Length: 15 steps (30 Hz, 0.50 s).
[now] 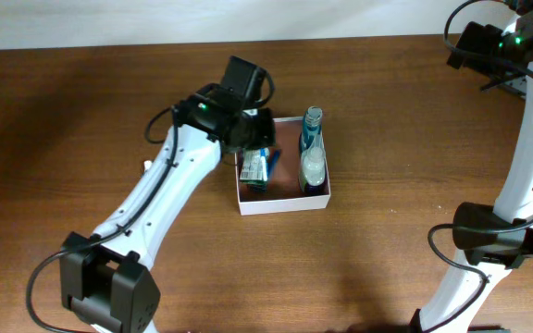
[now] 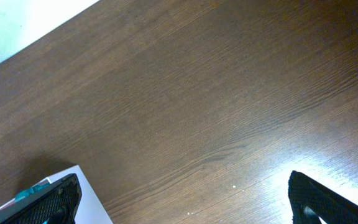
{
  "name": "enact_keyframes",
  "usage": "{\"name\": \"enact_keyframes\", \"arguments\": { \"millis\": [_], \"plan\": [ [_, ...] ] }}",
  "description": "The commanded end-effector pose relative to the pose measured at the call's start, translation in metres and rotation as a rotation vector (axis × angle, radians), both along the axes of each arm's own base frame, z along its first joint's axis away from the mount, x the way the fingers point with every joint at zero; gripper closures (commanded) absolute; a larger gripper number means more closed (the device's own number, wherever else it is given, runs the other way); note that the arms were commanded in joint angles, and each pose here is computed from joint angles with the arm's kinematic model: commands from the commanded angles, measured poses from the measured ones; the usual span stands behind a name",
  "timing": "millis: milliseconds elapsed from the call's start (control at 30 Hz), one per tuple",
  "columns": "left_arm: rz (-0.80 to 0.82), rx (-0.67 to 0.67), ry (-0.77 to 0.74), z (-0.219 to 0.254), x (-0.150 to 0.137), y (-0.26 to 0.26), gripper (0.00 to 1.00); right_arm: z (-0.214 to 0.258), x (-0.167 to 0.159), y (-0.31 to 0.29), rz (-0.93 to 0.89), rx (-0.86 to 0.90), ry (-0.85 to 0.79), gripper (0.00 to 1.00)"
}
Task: Pack container
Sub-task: 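Carry the toothbrush right and lower it into the pink box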
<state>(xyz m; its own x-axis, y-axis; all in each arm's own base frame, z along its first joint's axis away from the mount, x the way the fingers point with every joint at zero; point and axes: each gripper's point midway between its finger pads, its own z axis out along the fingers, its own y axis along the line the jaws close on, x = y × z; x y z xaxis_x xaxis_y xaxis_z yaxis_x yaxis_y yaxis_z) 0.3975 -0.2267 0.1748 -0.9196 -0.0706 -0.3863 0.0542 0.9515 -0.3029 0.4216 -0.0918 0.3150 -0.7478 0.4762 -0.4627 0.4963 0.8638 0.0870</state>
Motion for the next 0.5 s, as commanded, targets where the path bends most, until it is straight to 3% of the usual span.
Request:
{"name": "enact_keyframes", "arguments": {
  "millis": [0, 467],
  "plan": [
    [-0.003, -0.003, -0.010, 0.000, 0.001, -0.007, 0.99, 0.006, -0.005, -0.002, -0.010, -0.008, -0.010, 0.02],
    [-0.011, 0.063, 0.141, -0.063, -0.003, -0.009, 0.99, 0.006, -0.005, -0.002, -0.010, -0.008, -0.010, 0.02]
  ]
}}
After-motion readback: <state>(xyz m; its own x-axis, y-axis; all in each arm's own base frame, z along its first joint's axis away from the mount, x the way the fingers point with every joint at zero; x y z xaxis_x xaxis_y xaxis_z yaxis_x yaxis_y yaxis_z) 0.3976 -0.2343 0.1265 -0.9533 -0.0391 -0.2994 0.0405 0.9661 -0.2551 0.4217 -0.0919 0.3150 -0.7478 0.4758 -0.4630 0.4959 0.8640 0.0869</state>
